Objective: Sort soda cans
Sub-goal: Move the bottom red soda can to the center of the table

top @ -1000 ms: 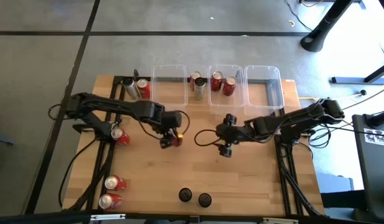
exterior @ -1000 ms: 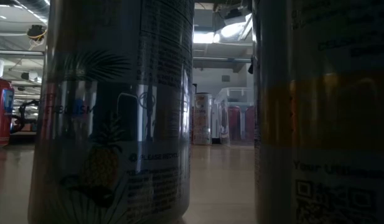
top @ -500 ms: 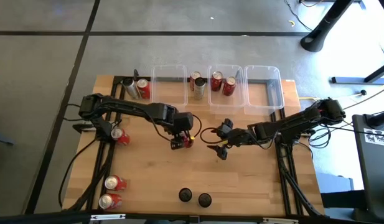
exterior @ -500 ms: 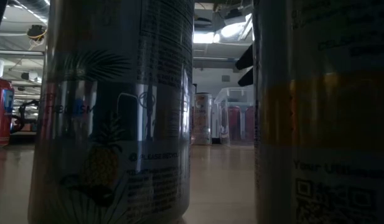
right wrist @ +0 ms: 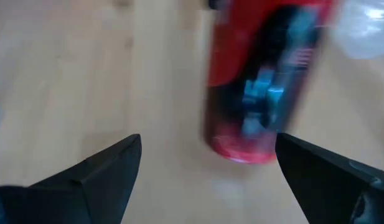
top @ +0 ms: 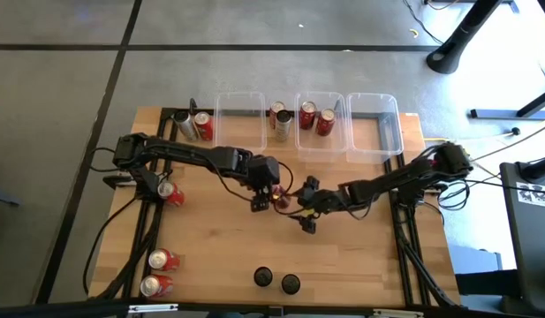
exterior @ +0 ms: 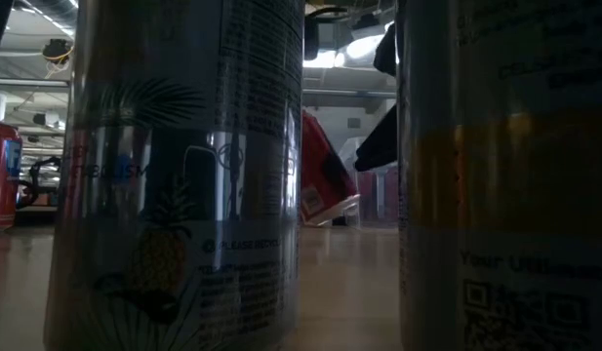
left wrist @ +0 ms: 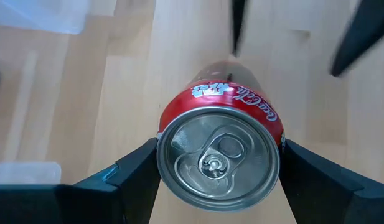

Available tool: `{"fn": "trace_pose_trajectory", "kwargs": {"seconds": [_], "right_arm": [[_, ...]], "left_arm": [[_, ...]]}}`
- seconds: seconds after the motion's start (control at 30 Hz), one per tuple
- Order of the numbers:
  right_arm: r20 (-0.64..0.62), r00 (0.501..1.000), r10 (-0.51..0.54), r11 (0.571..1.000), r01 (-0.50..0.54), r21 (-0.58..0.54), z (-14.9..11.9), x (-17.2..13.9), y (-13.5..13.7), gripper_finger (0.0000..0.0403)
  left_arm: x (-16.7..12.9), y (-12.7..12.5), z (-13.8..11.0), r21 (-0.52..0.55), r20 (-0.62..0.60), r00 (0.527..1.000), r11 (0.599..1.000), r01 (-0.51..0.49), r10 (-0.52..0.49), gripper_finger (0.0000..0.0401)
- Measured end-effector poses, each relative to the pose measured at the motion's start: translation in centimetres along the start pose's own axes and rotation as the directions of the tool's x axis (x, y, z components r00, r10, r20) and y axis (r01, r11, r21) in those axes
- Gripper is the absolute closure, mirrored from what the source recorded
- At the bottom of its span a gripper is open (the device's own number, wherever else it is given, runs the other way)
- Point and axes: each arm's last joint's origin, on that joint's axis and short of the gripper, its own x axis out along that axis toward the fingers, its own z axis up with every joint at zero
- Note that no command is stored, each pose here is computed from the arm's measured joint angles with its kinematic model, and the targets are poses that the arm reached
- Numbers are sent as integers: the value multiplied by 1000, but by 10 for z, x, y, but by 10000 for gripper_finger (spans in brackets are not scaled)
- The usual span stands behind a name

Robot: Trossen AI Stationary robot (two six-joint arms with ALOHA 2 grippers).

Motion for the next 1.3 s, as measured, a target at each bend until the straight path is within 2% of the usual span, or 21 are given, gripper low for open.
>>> {"fn": "trace_pose_trajectory", "kwargs": {"seconds": [0.17, 0.37, 0.5, 0.73, 0.83, 1.07, 1.3], "right_arm": [[16, 999, 40, 999, -40, 22, 2, 3, -3, 64], [13, 999, 47, 997, -48, 53, 6, 2, -13, 146], [14, 1000, 7, 998, -8, 66, 5, 3, -18, 206], [53, 998, -40, 996, 36, 78, -16, 4, -23, 283], [74, 996, -44, 996, 37, 84, -22, 4, -25, 297], [52, 996, -68, 995, 63, 80, -28, 6, -26, 299], [31, 996, -84, 993, 81, 89, -35, 15, -26, 299]], "left_arm": [[0, 2, 1, 0, 14, 1000, 1000, -3, 3, 131], [0, 1, 2, 1, 18, 1000, 1000, -3, 3, 131], [0, 1, 3, 1, 27, 1000, 1000, -2, 2, 131], [1, 1, 6, -3, 64, 998, 1000, 1, -1, 131], [4, 0, 7, -4, 74, 997, 1000, 3, -3, 131], [29, -1, 10, -5, 77, 997, 1000, 3, -3, 131], [29, -2, 17, -2, 149, 989, 1000, 9, -9, 132]]}}
